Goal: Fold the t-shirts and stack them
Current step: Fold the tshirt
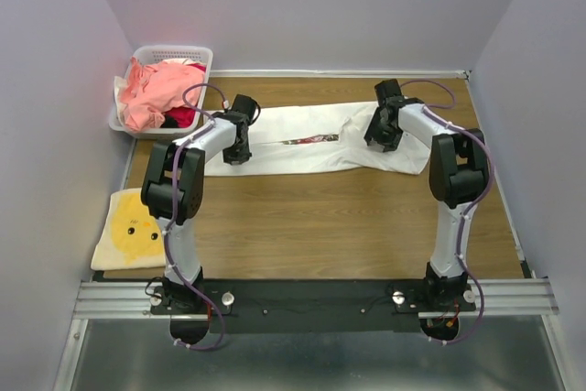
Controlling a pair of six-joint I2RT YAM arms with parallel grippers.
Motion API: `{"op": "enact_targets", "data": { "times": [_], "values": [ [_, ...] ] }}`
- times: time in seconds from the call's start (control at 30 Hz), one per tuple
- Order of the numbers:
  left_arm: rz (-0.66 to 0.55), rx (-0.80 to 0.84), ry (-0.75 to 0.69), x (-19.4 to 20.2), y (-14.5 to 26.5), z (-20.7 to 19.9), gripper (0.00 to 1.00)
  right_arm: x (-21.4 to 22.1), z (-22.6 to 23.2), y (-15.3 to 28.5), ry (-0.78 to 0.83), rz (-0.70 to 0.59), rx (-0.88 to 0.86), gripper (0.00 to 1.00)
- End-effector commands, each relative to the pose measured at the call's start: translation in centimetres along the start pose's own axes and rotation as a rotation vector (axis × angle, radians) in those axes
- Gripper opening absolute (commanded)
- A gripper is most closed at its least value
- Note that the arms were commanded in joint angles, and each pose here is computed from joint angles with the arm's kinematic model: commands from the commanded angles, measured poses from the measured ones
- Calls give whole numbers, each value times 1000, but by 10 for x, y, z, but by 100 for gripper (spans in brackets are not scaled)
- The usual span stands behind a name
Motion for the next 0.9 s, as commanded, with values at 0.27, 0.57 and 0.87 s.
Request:
{"op": "enact_targets", "data": {
  "times": [0.27, 0.57, 0.87],
  "values": [
    [97, -9, 6, 43, 5, 7, 37, -27, -2, -71, 66, 26, 188, 61],
    [94, 66, -43, 54, 16, -4, 36, -45, 9, -70, 94, -20, 181, 61],
    [-206, 102, -17, -17, 83, 4, 35, -101, 47, 20, 97, -241, -6, 61]
  ]
}}
Point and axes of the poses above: each gripper's point midway between its finger pads, its own y axis back along the fingers, its own z axis along the line the jaws close on, x = y × z, the point moved 5 cm from there along y, back along the fingers, and after that the axes turned 11 degrees about -y, right-handed, at the moved point
